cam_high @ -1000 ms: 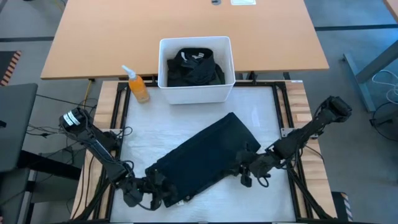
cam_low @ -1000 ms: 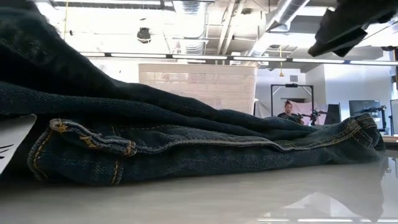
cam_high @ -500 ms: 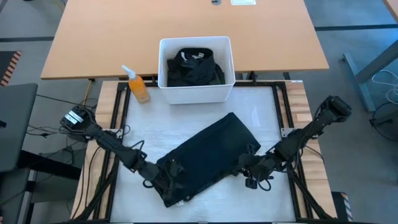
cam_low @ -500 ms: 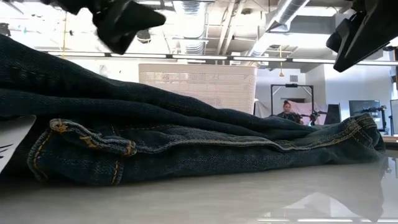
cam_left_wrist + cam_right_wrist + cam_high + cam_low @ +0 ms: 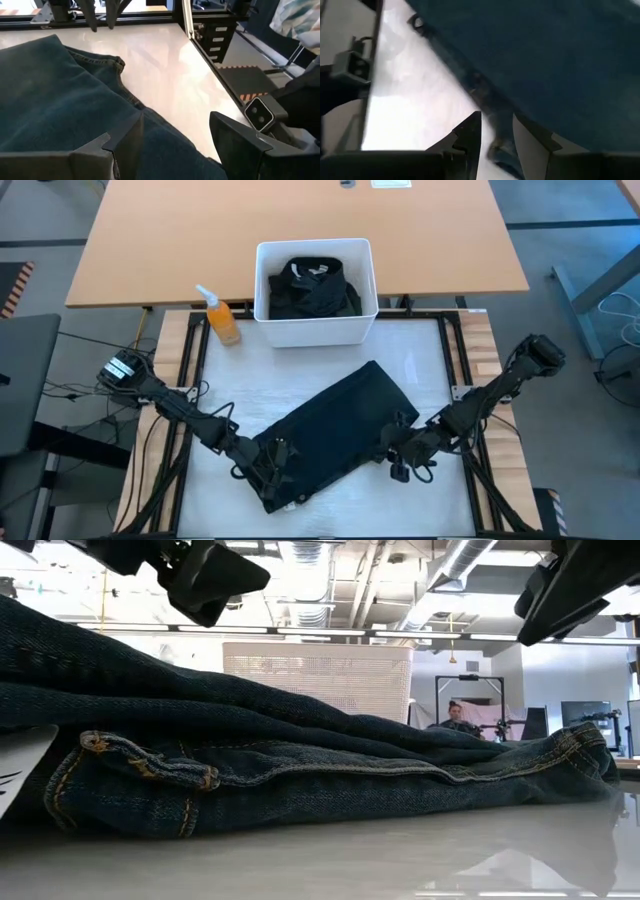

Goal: Fold laundry
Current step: Fold the dark blue jeans from the white laundry organizer

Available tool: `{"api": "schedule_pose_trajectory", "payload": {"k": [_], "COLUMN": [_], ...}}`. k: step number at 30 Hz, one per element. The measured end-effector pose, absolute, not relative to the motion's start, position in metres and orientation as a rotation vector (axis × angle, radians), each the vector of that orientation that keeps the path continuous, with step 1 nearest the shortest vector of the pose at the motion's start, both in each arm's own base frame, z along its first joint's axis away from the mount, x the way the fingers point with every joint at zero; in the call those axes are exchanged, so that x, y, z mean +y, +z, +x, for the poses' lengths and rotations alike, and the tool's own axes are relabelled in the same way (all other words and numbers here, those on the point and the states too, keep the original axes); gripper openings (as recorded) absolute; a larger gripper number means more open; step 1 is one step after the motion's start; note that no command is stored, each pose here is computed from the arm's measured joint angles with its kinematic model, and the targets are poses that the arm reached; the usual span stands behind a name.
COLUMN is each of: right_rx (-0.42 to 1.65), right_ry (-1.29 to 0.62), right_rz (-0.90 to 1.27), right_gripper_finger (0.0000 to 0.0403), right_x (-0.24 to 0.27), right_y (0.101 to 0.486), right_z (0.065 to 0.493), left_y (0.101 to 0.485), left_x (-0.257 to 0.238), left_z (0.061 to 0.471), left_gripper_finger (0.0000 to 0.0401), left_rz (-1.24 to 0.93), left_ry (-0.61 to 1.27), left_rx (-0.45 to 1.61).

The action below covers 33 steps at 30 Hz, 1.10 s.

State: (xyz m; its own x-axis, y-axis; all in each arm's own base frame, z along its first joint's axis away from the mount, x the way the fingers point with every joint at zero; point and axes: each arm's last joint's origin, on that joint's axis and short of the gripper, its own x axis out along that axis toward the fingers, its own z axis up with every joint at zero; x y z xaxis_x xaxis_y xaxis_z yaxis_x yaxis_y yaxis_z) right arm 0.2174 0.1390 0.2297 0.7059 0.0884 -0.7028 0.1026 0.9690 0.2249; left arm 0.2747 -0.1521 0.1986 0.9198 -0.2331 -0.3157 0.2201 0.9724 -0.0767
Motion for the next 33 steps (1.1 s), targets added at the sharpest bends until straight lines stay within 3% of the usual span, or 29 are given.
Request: {"api": "schedule_pose_trajectory", "payload": {"k": [5, 17, 26, 33], "right_rx": [0.832, 0.927, 1.015, 1.071], "right_ry": [0.078, 0.096, -0.032, -0.131], "right_rz": [0.268, 0.034, -0.196, -0.375], "right_gripper_finger": [0.0138, 0.0138, 0.0138, 0.0139], "right_x": [0.145, 0.149, 0.149, 0.137], "right_y": [0.229, 0.221, 0.212, 0.210], "right_z": [0.214, 0.197, 0.169, 0.158], "left_y": [0.198, 0.200, 0.216, 0.221], "left_x": [-0.151, -0.123, -0.065, -0.012], "left_z": [0.275, 0.289, 0.313, 0.333], "left_gripper_finger": [0.0217, 0.0217, 0.0217, 0.0217], "left_rz": [-0.010, -0.040, -0.091, -0.159], "left_ry": [-0.232, -0.134, -0.072, 0.112], "left_rx": [0.332, 0.315, 0.169, 0.255]}}
